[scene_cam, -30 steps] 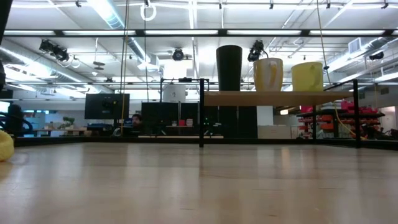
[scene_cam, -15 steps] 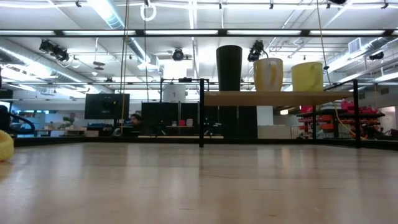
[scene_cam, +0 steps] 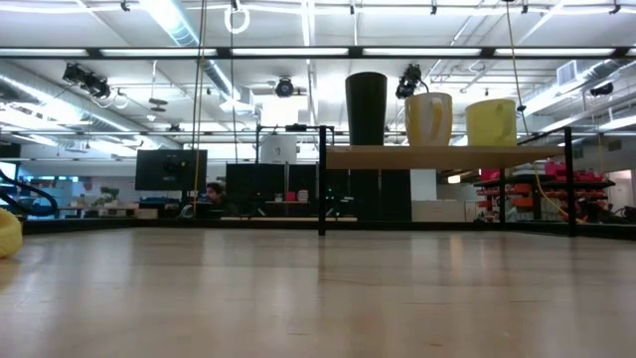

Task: Stack small to large cups/mugs on shelf
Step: Return to Home Position

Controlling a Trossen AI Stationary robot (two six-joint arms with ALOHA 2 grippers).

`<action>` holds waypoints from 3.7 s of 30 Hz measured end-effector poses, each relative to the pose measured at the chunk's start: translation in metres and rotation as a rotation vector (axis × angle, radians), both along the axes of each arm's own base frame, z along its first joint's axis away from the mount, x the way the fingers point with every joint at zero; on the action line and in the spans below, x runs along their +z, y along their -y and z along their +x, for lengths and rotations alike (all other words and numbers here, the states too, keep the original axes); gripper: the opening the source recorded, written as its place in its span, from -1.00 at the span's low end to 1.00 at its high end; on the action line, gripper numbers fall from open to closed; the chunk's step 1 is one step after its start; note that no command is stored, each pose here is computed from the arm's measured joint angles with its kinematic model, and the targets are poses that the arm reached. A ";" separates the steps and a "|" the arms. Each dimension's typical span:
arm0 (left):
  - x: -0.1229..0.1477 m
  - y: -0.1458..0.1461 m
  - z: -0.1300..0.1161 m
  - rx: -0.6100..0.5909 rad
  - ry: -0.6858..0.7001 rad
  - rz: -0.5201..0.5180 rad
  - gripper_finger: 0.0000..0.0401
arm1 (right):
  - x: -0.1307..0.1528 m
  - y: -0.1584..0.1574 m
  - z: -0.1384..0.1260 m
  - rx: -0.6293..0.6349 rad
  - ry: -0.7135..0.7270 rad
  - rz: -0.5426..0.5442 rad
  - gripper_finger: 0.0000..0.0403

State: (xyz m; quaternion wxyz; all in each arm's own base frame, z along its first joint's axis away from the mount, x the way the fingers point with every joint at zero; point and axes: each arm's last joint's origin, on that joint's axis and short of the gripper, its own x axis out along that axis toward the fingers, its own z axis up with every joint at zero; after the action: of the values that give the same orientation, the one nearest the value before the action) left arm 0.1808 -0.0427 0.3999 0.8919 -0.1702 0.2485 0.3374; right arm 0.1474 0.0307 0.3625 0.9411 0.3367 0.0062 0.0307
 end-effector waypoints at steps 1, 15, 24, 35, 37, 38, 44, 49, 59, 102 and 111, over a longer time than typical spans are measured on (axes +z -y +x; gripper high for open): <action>-0.005 0.001 -0.002 -0.023 0.019 0.003 -0.55 | 0.000 -0.002 0.001 0.007 0.004 -0.011 -0.91; -0.072 -0.004 -0.023 -0.170 0.229 -0.048 -0.69 | 0.003 -0.049 0.015 -0.025 0.107 -0.104 -0.90; -0.069 -0.017 -0.031 -0.141 0.463 -0.014 -0.77 | -0.013 -0.034 -0.015 -0.052 0.211 -0.119 -0.90; -0.068 -0.033 -0.028 -0.091 0.451 0.027 -0.79 | -0.057 -0.011 -0.058 -0.016 0.554 -0.096 -0.89; -0.068 -0.037 -0.027 -0.090 0.453 0.016 -0.79 | -0.061 -0.011 -0.058 -0.016 0.558 -0.092 -0.89; -0.068 -0.037 -0.027 -0.093 0.453 0.006 -0.79 | -0.065 -0.012 -0.057 -0.014 0.552 -0.094 -0.89; -0.072 -0.037 -0.018 -0.122 0.426 -0.007 -0.85 | -0.076 -0.013 -0.055 -0.020 0.590 -0.069 -0.89; -0.072 -0.037 -0.018 -0.119 0.431 -0.010 -0.93 | -0.086 -0.015 -0.052 -0.035 0.626 -0.073 -0.89; -0.098 -0.035 -0.010 -0.169 0.539 -0.014 -0.89 | -0.090 -0.014 -0.050 -0.056 0.618 -0.102 -0.89; -0.109 -0.057 -0.094 -0.095 0.663 0.032 -0.90 | -0.093 0.037 -0.040 -0.176 0.607 -0.184 -0.89; -0.119 -0.057 -0.095 -0.058 0.585 -0.009 -0.92 | -0.096 0.038 -0.038 -0.174 0.570 -0.191 -0.89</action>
State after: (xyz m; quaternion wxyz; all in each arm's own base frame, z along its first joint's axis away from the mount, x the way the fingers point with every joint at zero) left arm 0.0860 0.0145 0.2812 0.9342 -0.2570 -0.0127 0.2471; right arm 0.1092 -0.0072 0.2661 0.9314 0.2239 -0.2839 0.0423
